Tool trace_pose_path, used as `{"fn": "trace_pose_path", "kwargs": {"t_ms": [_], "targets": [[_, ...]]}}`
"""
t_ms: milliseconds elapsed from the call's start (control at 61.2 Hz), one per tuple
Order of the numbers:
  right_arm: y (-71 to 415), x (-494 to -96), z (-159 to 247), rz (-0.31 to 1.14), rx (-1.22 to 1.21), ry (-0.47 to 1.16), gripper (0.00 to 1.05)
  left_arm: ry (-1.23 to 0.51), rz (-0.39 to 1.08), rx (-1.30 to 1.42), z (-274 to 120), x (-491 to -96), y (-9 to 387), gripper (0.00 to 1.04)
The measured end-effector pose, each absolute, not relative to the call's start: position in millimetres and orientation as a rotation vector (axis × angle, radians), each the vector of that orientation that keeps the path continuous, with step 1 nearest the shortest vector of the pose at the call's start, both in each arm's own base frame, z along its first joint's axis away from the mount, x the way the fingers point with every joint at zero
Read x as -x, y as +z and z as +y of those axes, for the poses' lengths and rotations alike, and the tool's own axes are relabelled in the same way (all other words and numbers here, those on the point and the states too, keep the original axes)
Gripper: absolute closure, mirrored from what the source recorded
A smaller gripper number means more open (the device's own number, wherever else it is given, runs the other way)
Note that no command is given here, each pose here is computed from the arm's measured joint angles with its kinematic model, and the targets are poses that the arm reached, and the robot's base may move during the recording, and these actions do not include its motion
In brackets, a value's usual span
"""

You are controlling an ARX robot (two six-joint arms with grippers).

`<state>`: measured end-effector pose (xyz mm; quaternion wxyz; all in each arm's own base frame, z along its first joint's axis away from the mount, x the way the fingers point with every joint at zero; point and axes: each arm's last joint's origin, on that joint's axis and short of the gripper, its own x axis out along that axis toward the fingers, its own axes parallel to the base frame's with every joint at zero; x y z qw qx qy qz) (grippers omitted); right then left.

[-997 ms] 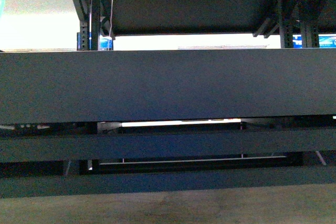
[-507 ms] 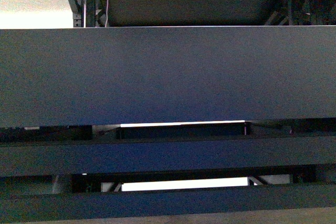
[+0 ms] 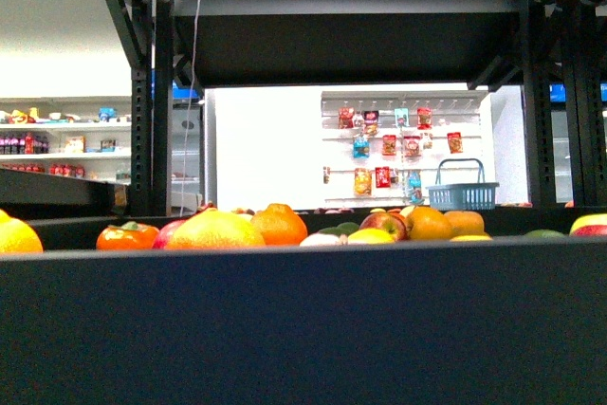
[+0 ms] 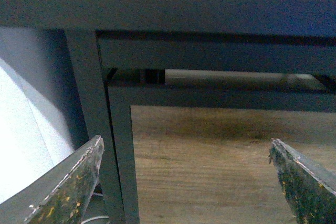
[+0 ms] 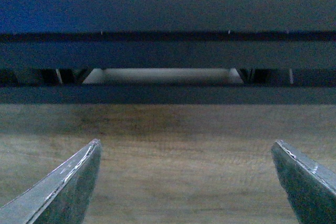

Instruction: Pick lemon from shelf

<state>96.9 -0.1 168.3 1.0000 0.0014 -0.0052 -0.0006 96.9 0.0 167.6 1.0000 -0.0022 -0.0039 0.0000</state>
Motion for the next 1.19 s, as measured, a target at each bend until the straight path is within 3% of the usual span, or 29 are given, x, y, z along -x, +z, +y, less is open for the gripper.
{"fn": "trace_pose_path", "kwargs": {"t_ms": [1194], "targets": [[168.2,-96.9,-0.1,-0.01,-0.002,-0.001,0.07,0.001,-0.009,0.004,0.1,-96.9,167.6,0.08]]}}
